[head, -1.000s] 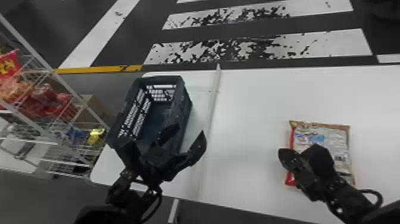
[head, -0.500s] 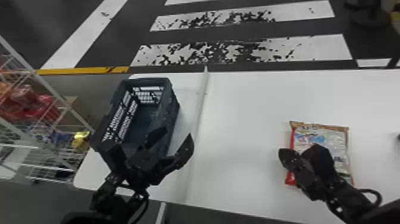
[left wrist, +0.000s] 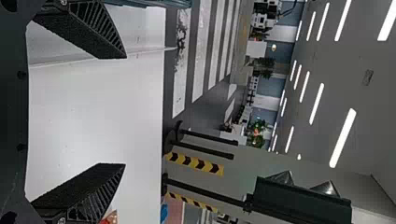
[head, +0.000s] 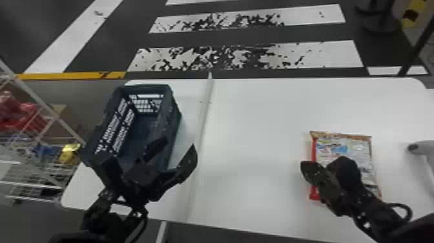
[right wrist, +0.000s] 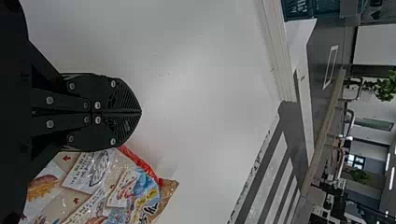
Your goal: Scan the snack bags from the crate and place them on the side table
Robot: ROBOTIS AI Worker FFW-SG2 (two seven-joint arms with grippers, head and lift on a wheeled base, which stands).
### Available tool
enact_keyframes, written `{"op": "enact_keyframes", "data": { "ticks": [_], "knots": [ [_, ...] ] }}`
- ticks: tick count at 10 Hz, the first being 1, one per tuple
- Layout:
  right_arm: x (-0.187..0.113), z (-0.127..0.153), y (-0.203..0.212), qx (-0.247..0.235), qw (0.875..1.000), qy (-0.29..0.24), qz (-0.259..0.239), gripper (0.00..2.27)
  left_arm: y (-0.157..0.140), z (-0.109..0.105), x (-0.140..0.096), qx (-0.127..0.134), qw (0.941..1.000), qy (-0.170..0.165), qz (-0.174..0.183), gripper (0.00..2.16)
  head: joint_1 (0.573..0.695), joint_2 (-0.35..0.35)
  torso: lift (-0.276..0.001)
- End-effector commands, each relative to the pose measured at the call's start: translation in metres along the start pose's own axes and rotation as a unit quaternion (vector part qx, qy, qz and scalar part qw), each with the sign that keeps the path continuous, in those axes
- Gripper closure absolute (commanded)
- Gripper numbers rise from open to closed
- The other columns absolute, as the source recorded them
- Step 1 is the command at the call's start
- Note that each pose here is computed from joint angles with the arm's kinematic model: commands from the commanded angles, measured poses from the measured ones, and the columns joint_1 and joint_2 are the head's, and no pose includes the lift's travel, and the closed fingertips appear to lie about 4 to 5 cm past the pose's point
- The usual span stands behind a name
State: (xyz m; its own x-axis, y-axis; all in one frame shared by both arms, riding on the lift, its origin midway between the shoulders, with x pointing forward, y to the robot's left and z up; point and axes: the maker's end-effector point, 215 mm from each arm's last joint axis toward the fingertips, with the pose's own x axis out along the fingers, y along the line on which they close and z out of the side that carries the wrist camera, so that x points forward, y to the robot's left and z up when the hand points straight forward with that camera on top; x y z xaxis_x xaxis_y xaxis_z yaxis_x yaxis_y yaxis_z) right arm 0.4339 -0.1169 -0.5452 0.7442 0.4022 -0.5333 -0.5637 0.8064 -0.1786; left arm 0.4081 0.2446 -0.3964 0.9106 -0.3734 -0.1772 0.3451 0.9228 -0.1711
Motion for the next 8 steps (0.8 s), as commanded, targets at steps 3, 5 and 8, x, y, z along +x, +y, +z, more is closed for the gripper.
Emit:
{"op": "enact_keyframes", "data": {
  "ticks": [3, 5, 8],
  "knots": [
    [-0.008, -0.006, -0.012, -0.002, 1.000, 0.001, -0.008, 2.22, -0.003, 0.000, 0.004, -0.001, 1.0000, 0.000, -0.004, 0.04, 0.695, 0.158, -0.081],
    [-0.023, 0.015, -0.008, 0.011, 0.999, -0.030, -0.008, 2.19, -0.004, 0.001, 0.004, -0.001, 1.0000, -0.001, -0.005, 0.04, 0.695, 0.146, -0.081],
    [-0.083, 0.088, -0.048, 0.068, 0.990, -0.114, -0.045, 0.34, -0.004, 0.003, 0.005, 0.000, 1.0000, -0.003, -0.005, 0.04, 0.695, 0.153, -0.081]
  ]
}}
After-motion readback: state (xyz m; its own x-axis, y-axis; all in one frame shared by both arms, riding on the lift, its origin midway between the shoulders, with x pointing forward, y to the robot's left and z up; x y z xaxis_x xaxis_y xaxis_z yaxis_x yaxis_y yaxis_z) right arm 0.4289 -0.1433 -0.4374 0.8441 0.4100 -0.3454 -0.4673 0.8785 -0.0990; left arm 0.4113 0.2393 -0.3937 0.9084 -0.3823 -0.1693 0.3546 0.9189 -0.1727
